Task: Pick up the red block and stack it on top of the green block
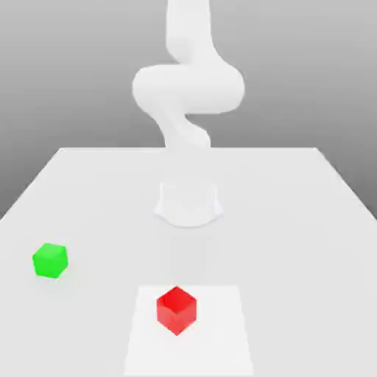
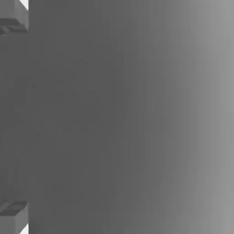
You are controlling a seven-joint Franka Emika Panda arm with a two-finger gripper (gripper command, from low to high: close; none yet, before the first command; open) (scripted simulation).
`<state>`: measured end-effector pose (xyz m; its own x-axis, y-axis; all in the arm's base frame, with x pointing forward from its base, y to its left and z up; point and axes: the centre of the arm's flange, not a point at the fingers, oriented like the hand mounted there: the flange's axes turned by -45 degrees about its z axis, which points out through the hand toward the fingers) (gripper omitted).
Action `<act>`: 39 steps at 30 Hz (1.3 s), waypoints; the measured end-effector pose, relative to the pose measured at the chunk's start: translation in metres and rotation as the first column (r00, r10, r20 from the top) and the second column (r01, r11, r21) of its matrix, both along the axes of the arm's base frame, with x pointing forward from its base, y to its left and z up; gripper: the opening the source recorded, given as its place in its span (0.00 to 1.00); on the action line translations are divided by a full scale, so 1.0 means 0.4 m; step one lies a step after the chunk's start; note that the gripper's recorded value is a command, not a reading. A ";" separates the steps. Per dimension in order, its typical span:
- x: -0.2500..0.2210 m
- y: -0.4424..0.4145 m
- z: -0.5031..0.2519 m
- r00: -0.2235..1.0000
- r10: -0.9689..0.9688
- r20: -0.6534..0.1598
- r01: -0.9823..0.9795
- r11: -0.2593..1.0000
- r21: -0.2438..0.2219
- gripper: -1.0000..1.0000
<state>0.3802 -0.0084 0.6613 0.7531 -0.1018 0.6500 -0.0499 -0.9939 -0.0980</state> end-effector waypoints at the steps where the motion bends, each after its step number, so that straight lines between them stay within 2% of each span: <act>1: 0.036 -0.007 -0.062 0.999 -0.019 -0.042 0.021 0.999 0.039 0.50; 3: 0.094 -0.015 -0.185 0.990 -0.056 -0.128 0.069 0.992 0.102 0.50; 5: 0.136 -0.017 -0.309 0.973 -0.094 -0.213 0.127 0.981 0.146 0.50; 9: 0.175 -0.011 -0.555 0.910 -0.176 -0.376 0.258 0.949 0.181 0.50; 13: 0.160 -0.006 -0.787 0.813 -0.271 -0.516 0.396 0.906 0.147 0.50; 18: 0.078 -0.022 -1.037 0.654 -0.418 -0.631 0.557 0.830 0.028 0.50; 19: 0.055 -0.029 -1.080 0.619 -0.450 -0.644 0.585 0.811 -0.004 0.50; 21: 0.037 -0.037 -1.132 0.589 -0.479 -0.651 0.609 0.792 -0.032 0.50; 29: 0.031 -0.032 -1.278 0.583 -0.483 -0.654 0.610 0.791 -0.041 0.50; 30: 0.028 -0.031 -1.291 0.581 -0.483 -0.655 0.611 0.791 -0.041 0.00; 39: 0.034 -0.032 -1.260 0.585 -0.483 -0.651 0.609 0.792 -0.040 0.00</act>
